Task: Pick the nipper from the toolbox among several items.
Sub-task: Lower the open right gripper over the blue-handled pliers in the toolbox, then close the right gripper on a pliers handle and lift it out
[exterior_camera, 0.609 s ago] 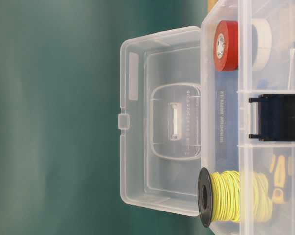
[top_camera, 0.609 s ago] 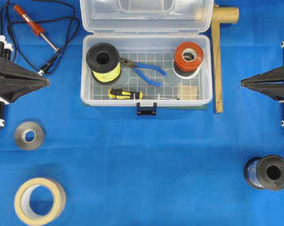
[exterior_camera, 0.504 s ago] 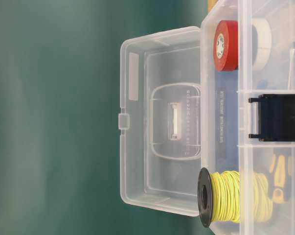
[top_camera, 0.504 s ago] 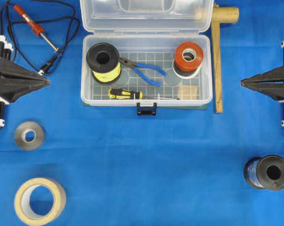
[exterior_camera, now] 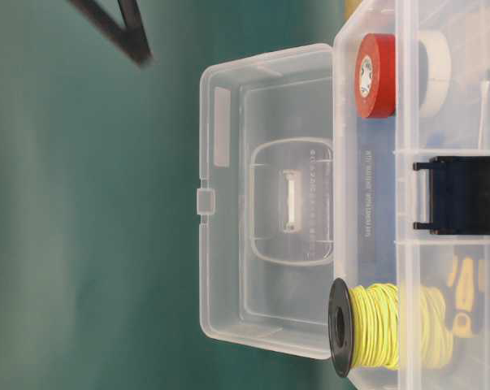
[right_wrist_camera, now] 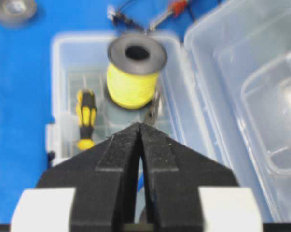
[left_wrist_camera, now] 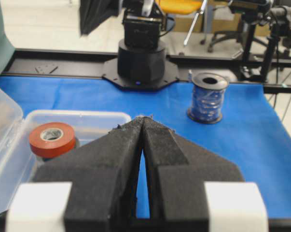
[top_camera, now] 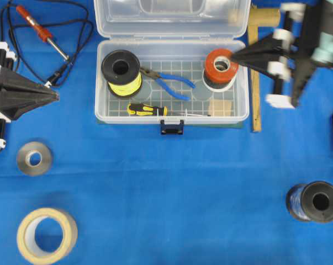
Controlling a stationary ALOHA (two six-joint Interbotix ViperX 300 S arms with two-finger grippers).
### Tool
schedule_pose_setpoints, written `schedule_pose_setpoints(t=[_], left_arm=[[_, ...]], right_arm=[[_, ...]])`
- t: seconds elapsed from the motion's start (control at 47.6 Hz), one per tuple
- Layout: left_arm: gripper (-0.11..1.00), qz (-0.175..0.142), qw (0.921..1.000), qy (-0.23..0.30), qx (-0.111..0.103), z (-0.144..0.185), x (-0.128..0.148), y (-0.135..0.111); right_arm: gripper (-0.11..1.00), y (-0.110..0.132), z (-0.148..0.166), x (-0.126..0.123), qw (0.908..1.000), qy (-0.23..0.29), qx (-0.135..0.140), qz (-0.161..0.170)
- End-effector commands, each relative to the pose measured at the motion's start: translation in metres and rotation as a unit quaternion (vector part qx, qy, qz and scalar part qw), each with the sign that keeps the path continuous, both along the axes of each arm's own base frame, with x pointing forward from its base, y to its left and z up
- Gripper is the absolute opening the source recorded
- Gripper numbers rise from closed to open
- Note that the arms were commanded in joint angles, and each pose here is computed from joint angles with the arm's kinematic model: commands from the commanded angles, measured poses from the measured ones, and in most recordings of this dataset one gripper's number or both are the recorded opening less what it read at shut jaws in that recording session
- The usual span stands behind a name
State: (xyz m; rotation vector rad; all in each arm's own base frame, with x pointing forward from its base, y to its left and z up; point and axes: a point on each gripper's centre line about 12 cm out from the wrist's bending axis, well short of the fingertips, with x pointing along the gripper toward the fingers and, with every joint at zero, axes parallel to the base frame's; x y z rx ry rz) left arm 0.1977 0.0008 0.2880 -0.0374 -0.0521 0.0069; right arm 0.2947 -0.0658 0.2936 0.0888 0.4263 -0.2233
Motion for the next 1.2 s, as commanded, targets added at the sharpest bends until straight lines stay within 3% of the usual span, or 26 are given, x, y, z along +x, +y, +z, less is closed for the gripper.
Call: schedule_pose_setpoints(t=[0.0, 0.21, 0.252, 0.441, 0.714, 1.05, 1.176], left_arm=[[0.0, -0.001, 1.0, -0.005, -0.003, 0.004, 0.002, 0.0], [0.0, 0.0, 1.0, -0.003, -0.004, 0.003, 0.002, 0.0], [0.0, 0.0, 1.0, -0.002, -0.005, 0.002, 0.002, 0.0], [0.0, 0.0, 1.0, 0.002, -0.006, 0.0, 0.003, 0.0], [0.0, 0.0, 1.0, 0.006, -0.006, -0.003, 0.003, 0.0], [0.0, 0.0, 0.9999, 0.008, -0.007, -0.005, 0.003, 0.0], [0.0, 0.0, 0.9999, 0.01, -0.007, -0.005, 0.003, 0.0]], right_arm=[[0.1, -0.01, -0.003, 0.028, 0.9997, 0.026, 0.001, -0.004], [0.71, -0.025, -0.041, 0.073, 0.9921, 0.126, 0.003, -0.001], [0.76, -0.028, -0.05, 0.079, 0.9901, 0.14, 0.004, -0.002], [0.7, -0.043, -0.088, 0.099, 0.9809, 0.194, 0.014, -0.009], [0.7, -0.059, -0.14, 0.113, 0.9713, 0.235, 0.029, -0.021], [0.69, -0.069, -0.181, 0.122, 0.9641, 0.261, 0.038, -0.027], [0.6, -0.071, -0.184, 0.124, 0.9637, 0.264, 0.035, -0.024]])
